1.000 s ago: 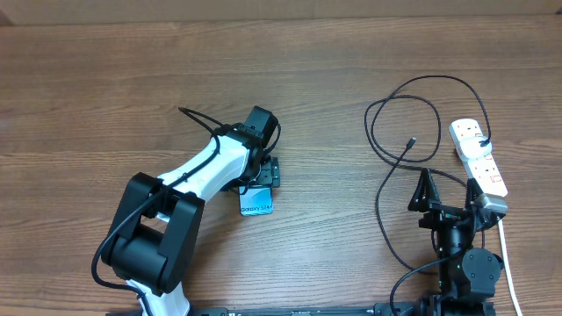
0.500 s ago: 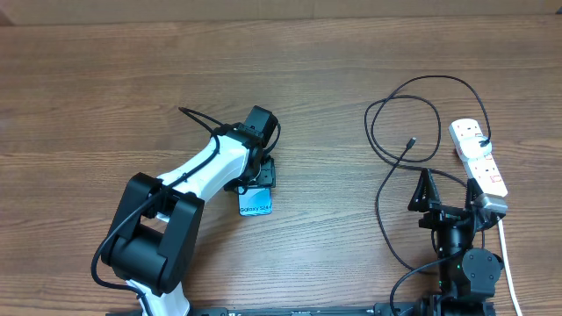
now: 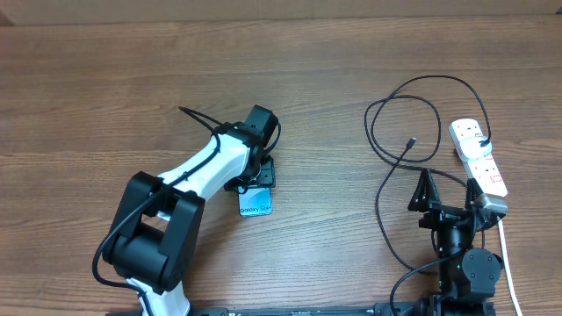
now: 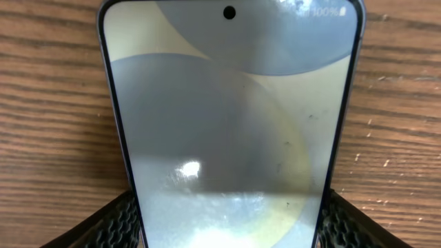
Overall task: Plug charger to phone and switch on socket
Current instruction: 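Close the left gripper on the phone's top edge, then lift the phone with the left gripper and tilt it upright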
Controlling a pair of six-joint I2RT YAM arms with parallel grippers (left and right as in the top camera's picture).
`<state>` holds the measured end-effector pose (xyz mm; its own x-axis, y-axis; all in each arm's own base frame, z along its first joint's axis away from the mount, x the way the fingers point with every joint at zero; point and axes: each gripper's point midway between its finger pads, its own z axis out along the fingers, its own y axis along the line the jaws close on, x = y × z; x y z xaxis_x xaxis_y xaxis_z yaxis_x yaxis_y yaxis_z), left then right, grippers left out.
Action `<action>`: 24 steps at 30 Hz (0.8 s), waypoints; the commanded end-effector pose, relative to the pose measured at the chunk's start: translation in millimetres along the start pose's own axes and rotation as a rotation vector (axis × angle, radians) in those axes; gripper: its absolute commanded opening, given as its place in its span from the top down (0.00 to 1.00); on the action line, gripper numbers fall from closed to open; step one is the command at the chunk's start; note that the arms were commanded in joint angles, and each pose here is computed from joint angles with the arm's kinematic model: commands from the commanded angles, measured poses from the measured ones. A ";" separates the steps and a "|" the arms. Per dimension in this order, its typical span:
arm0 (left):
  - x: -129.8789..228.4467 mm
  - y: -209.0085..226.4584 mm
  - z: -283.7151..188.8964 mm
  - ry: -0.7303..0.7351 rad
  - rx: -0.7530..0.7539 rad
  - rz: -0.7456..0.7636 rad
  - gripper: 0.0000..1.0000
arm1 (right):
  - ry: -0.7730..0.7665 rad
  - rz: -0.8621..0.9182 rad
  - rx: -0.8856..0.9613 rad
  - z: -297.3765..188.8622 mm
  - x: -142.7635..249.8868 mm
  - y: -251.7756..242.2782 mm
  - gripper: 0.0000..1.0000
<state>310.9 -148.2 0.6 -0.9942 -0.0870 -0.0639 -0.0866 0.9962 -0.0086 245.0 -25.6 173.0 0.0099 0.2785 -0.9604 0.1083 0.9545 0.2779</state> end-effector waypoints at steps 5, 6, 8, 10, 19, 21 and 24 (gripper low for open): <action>-13.6 -11.0 -19.5 0.005 0.015 -0.002 0.41 | 0.000 -0.004 0.000 0.2 2.6 -0.9 0.00; -15.5 -12.1 -23.1 0.003 0.017 -0.002 0.41 | 0.000 -0.004 0.000 0.2 2.6 -0.9 0.00; -18.3 -13.5 -29.9 0.003 0.017 -0.002 0.41 | 0.000 -0.004 0.000 0.2 2.6 -0.9 0.00; -20.4 -14.6 -37.6 0.005 0.016 -0.002 0.41 | 0.000 -0.004 0.000 0.2 2.6 -0.9 0.00; -21.9 -16.5 -71.7 0.039 0.007 -0.001 0.40 | 0.000 -0.004 0.000 0.2 2.6 -0.9 0.00; -21.0 -15.9 -78.6 0.048 0.003 -0.001 0.40 | 0.000 -0.004 0.000 0.2 2.6 -0.9 0.00; -20.1 -17.0 -88.8 0.060 0.006 -0.002 0.40 | 0.000 -0.004 0.000 0.2 2.6 -1.0 0.00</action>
<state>317.9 -154.4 76.4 -0.9961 -0.0865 0.0147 -0.0862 0.9960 0.0220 245.0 -25.7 173.1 0.0104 0.2789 -0.9603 0.1086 0.9543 0.2783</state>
